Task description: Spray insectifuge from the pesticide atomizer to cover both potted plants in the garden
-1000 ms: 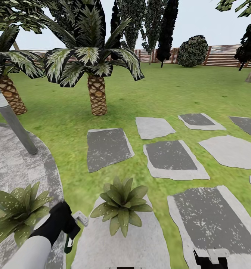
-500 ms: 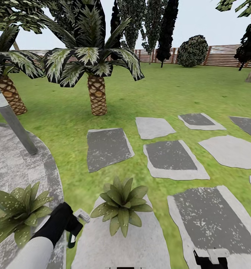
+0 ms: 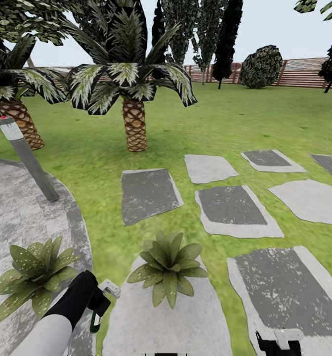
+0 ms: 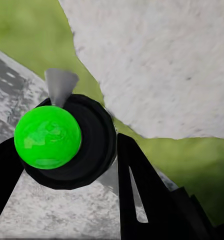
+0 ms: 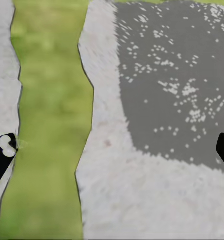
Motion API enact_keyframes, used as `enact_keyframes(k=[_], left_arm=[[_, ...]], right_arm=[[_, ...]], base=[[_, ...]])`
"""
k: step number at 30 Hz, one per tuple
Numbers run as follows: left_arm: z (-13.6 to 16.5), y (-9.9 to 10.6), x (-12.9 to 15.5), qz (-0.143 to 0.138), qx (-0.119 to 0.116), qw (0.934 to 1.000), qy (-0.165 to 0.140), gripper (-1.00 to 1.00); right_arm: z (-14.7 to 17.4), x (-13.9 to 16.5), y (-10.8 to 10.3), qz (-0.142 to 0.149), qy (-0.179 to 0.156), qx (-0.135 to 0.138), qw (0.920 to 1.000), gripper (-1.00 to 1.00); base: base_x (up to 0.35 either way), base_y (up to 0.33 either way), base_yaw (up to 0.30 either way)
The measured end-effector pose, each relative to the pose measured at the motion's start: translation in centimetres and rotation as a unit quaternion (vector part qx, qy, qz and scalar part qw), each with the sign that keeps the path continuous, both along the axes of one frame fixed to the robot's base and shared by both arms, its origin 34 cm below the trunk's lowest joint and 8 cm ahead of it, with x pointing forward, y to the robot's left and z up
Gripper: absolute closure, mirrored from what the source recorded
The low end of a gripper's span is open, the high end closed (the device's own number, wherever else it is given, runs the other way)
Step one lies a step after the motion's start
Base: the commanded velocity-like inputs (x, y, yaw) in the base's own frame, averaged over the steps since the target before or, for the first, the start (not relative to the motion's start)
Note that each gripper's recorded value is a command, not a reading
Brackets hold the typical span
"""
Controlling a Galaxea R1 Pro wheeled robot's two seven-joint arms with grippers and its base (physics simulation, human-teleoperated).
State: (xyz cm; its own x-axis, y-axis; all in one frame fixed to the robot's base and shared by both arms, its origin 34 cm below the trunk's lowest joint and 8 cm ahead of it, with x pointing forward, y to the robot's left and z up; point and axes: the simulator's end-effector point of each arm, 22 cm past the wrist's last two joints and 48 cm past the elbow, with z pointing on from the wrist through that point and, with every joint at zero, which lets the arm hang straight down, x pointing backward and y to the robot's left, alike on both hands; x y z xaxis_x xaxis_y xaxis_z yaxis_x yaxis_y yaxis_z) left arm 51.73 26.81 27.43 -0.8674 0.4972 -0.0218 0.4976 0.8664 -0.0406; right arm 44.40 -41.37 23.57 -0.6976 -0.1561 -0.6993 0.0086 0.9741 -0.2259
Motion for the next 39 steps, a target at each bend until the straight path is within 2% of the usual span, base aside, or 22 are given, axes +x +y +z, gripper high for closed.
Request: enact_keyframes(k=[3, 6, 10, 22, 36, 39], left_arm=[[0.0, -0.6, 0.0, -0.002, -0.003, 1.0000, 0.000, 1.00], [0.0, -2.3, 0.1, -0.007, -0.014, 0.9999, -0.001, 1.00], [0.0, -3.2, 0.1, -0.012, -0.018, 0.9998, -0.001, 1.00], [0.1, -3.2, 0.3, -0.012, -0.018, 0.9998, -0.004, 1.00], [0.1, -3.2, 0.4, -0.012, -0.016, 0.9998, -0.006, 1.00], [0.2, -4.2, 0.5, -0.013, -0.023, 0.9996, -0.006, 1.00]], right_arm=[[0.0, 0.0, 0.0, 0.000, 0.000, 0.000, 1.0000, -1.00], [0.0, 0.0, 0.0, 0.000, 0.000, 0.000, 1.0000, -1.00], [0.0, 0.0, 0.0, 0.000, 0.000, 0.000, 1.0000, -1.00], [0.0, 0.0, 0.0, 0.000, 0.001, 0.000, 1.0000, -1.00], [0.0, 0.0, -0.2, -0.001, 0.000, -0.003, 1.0000, -1.00], [0.0, 0.0, -0.2, -0.001, 0.000, -0.002, 1.0000, -1.00]], base=[[0.067, 0.006, 0.036], [0.291, 0.001, 0.004], [0.153, 0.000, 0.001], [-0.019, -0.020, 0.216], [-0.208, -0.212, 0.012], [-0.014, -0.270, 0.000]])
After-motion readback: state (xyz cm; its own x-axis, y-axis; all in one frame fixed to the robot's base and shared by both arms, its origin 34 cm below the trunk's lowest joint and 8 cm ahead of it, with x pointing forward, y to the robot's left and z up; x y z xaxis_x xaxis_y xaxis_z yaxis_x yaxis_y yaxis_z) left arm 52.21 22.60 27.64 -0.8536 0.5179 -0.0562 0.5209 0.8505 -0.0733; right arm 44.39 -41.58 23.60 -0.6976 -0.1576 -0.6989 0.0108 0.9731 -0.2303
